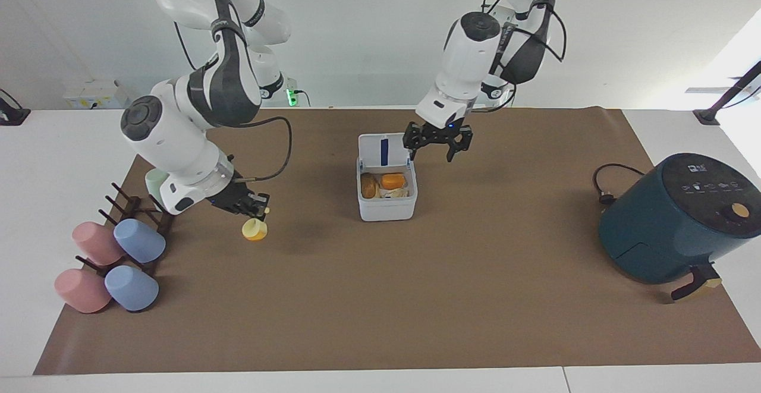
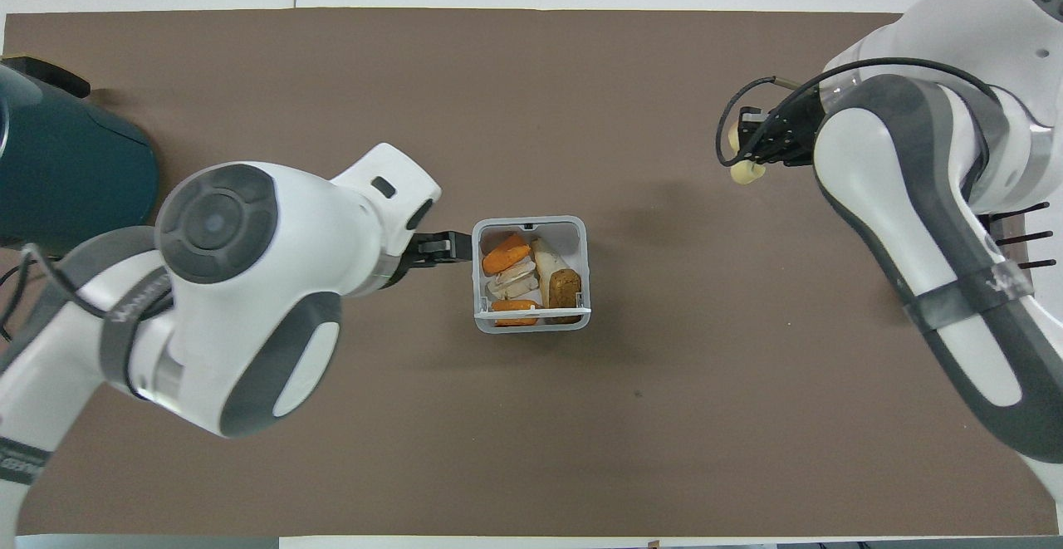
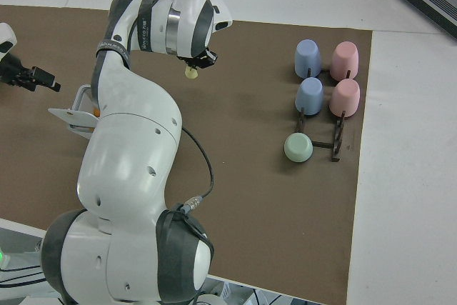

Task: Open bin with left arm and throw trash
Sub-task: 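Carry the block over the bin with the right gripper while the left gripper withdraws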

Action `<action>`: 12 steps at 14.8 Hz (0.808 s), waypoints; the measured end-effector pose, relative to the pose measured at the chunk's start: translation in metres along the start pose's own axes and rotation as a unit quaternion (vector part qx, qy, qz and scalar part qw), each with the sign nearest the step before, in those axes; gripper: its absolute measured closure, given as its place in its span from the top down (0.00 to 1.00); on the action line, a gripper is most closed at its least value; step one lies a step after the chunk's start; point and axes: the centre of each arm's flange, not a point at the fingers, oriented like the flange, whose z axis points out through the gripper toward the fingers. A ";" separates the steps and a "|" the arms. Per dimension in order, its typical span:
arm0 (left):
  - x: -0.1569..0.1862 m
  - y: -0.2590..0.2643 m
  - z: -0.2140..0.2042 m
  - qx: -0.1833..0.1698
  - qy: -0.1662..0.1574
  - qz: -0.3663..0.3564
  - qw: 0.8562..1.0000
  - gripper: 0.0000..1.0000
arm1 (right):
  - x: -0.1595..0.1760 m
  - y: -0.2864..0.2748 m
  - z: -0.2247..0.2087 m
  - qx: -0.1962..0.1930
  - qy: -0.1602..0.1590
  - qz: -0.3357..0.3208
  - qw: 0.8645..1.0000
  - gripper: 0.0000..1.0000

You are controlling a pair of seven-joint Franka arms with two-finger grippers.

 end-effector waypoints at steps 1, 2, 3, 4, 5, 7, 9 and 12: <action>0.009 -0.026 -0.013 0.001 0.002 -0.012 1.000 1.00 | -0.014 -0.026 0.003 -0.001 -0.002 0.021 1.000 0.08; 0.017 -0.050 -0.023 0.002 0.006 -0.019 1.000 1.00 | -0.028 -0.049 0.008 -0.002 -0.004 0.040 0.999 0.08; 0.026 -0.074 -0.031 0.003 0.010 -0.022 1.000 1.00 | -0.041 -0.072 0.014 0.000 -0.005 0.061 0.998 0.08; 0.032 -0.095 -0.036 0.005 0.010 -0.019 1.000 1.00 | -0.053 -0.093 0.019 0.009 -0.005 0.082 0.997 0.08; 0.038 -0.114 -0.040 0.007 0.009 -0.016 1.000 1.00 | -0.064 -0.111 0.024 0.023 -0.007 0.102 0.994 0.08; 0.047 -0.147 -0.054 0.012 0.005 -0.011 1.000 1.00 | -0.081 -0.139 0.033 0.052 -0.007 0.138 0.989 0.08; 0.053 -0.174 -0.073 0.029 0.001 0.000 1.000 1.00 | -0.094 -0.156 0.045 0.069 -0.010 0.163 0.984 0.08; 0.060 -0.213 -0.100 0.042 0.002 0.009 0.999 1.00 | -0.118 -0.175 0.067 0.088 -0.013 0.191 0.978 0.08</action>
